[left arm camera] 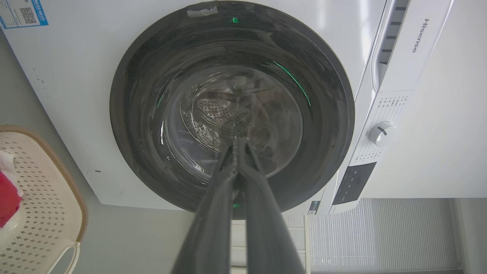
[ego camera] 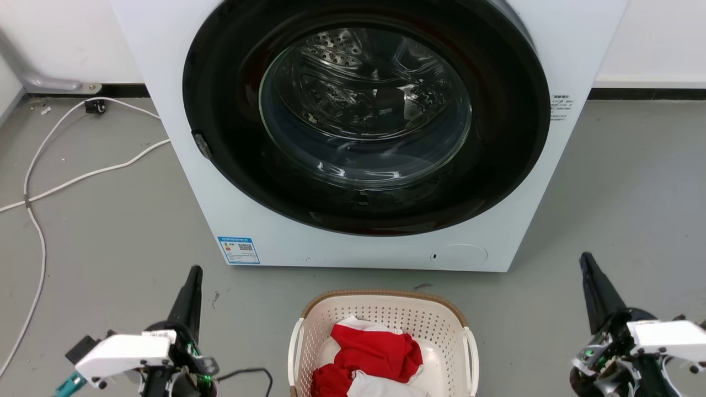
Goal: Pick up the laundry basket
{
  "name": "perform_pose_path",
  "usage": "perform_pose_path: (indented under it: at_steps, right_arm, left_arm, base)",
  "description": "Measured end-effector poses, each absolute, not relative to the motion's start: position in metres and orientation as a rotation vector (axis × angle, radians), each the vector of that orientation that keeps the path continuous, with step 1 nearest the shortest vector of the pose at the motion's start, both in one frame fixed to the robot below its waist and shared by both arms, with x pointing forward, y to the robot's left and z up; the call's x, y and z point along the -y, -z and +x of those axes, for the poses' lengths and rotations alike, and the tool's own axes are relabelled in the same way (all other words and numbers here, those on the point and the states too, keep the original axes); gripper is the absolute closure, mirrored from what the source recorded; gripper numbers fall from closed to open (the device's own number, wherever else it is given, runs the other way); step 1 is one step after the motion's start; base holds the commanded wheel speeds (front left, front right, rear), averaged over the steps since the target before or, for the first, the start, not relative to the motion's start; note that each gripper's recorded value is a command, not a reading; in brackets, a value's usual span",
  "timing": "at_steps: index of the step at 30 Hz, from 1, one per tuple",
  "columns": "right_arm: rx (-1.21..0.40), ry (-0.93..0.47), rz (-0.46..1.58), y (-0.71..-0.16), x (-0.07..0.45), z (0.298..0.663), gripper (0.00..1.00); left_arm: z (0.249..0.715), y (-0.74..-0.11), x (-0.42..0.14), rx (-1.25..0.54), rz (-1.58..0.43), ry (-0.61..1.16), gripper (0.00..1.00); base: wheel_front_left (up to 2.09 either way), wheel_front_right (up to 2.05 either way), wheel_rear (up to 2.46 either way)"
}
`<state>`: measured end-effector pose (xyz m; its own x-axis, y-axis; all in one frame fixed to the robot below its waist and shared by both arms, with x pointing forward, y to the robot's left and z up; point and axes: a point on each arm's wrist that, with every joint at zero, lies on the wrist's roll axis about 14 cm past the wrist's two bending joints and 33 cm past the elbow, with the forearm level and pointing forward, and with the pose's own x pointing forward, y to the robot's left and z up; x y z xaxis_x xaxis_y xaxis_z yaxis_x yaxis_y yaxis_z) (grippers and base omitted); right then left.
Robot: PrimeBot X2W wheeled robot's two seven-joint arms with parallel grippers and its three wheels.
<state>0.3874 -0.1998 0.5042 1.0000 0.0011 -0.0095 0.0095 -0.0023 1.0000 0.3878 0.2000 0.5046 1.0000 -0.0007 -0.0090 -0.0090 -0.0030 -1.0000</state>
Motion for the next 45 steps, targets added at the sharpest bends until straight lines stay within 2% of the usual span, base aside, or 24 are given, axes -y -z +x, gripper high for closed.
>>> perform_pose_path:
  at_steps: [5,12,25,45]
  right_arm:
    - [-0.057,0.069,1.576,-0.481,0.200,0.376,0.00]
    - [-0.032,0.079,1.526,-0.484,0.203,0.376,0.00]
    - [0.023,0.047,1.209,-0.506,0.206,0.379,0.00]
    - [0.066,-0.017,0.772,-0.525,0.191,0.376,0.00]
  left_arm:
    - [0.378,-0.482,-0.199,-0.058,-1.579,-0.062,0.00]
    - [0.379,-0.489,-0.202,-0.023,-1.539,-0.066,0.00]
    - [0.383,-0.506,-0.209,0.016,-1.296,-0.090,0.00]
    - [0.384,-0.523,-0.190,0.029,-0.896,-0.068,0.00]
  base:
    - [0.00,0.00,0.00]
    - [0.00,0.00,0.00]
    - [0.00,0.00,0.00]
    - [0.00,0.00,0.00]
